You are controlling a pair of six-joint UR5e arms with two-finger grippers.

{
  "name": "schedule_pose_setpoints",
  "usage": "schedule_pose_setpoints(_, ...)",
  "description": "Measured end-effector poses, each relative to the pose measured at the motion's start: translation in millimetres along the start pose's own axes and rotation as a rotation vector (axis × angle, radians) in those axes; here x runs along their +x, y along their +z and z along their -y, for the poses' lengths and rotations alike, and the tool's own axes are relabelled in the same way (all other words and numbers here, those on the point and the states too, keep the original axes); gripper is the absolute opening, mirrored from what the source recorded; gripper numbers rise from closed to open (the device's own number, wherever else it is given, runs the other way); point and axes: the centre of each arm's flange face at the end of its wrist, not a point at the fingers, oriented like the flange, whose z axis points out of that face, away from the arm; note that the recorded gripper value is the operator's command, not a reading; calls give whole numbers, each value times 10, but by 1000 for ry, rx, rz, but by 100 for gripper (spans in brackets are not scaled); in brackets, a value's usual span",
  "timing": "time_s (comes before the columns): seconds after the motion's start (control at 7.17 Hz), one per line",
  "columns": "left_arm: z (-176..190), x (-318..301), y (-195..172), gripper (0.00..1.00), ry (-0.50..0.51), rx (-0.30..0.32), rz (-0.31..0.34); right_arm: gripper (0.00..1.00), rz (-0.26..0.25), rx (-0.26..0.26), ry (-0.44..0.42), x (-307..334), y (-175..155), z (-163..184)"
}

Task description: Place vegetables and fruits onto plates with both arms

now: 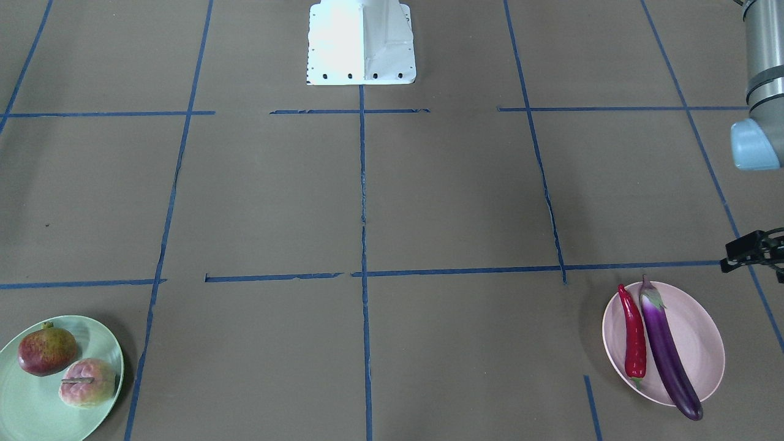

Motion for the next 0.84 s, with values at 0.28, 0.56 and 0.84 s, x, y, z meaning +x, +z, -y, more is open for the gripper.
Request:
schedule_pose_setpoints(0.28,-659,-521,-278,100,7,-43,22,100,0,3,2,7,-16,5)
schedule_pose_setpoints(0.56,-1481,-1053,-368,100,-69,-51,22,100,1,4,21,27,-73,-2)
schedule_pose_setpoints(0.84,-2139,-1245,-386,100,-112,-58,21,100,-6,-27,71,-131,-334,-35)
